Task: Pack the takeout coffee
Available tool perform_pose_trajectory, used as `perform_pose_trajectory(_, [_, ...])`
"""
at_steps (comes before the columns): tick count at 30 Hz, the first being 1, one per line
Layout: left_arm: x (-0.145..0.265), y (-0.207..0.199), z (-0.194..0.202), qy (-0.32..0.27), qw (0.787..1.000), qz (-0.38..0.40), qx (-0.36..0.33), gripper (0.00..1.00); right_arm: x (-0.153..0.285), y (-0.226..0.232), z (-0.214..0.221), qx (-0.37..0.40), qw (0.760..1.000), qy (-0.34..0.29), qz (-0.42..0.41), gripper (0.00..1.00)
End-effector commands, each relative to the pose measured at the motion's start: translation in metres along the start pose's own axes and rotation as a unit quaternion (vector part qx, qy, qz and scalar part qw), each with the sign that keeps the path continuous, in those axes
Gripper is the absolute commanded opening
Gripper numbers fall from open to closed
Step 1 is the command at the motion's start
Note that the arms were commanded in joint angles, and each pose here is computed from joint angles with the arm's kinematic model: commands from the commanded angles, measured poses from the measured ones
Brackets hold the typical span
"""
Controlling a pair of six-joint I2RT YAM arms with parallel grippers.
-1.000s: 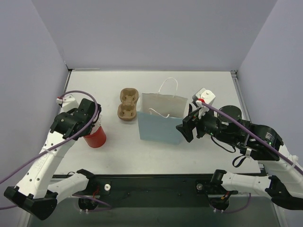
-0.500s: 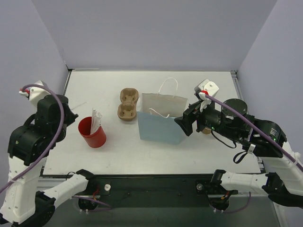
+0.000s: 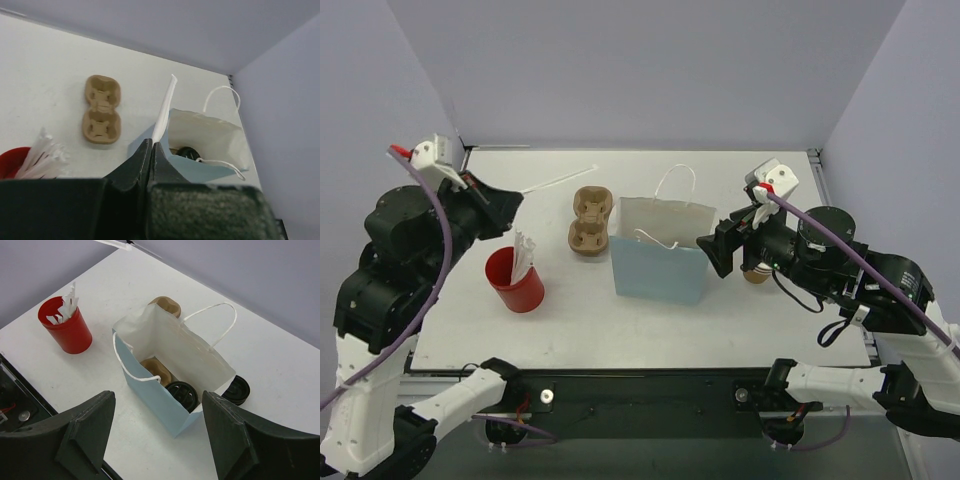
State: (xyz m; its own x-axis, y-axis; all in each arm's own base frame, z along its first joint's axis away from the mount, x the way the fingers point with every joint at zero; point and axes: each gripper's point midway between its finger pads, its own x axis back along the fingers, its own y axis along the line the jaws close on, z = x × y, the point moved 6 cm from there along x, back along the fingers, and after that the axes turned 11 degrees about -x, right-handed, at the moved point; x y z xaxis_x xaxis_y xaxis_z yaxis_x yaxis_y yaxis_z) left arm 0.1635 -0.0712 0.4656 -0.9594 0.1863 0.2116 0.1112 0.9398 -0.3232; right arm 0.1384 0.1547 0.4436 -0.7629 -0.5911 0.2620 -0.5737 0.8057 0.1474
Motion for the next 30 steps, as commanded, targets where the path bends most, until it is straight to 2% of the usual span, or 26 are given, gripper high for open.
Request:
perform_pose_trajectory(1, [-0.024, -0.053, -0.013, -0.012, 0.983, 0.182, -0.011, 0.00, 0.004, -0.006, -0.002, -0.021, 0.999, -0.020, 0.020, 0.70])
perform_pose_trajectory(7, [-0.035, -0.064, 0.000, 0.020, 0.975, 0.220, -0.011, 0.00, 0.005, -0.008, 0.003, -0.025, 0.999, -0.018, 0.026, 0.71])
perform_pose_trajectory(13, [-0.044, -0.062, 0.039, 0.093, 0.967, 0.236, -0.018, 0.00, 0.003, -0.009, 0.008, -0.026, 0.999, -0.012, 0.029, 0.71])
perform_pose_trajectory(22, [-0.063, -0.050, 0.072, 0.153, 0.968, 0.185, -0.072, 0.00, 0.005, -0.009, 0.008, -0.031, 0.999, -0.013, 0.027, 0.71])
perform_pose_trajectory(25, [-0.073, -0.054, 0.083, 0.164, 0.964, 0.192, -0.087, 0.00, 0.005, -0.009, 0.009, -0.032, 0.999, -0.012, 0.029, 0.70])
perform_pose_trajectory(30, [-0.092, -0.074, 0.084, 0.172, 0.950, 0.242, -0.093, 0.23, -0.004, -0.015, 0.029, -0.049, 0.996, 0.016, 0.066, 0.71])
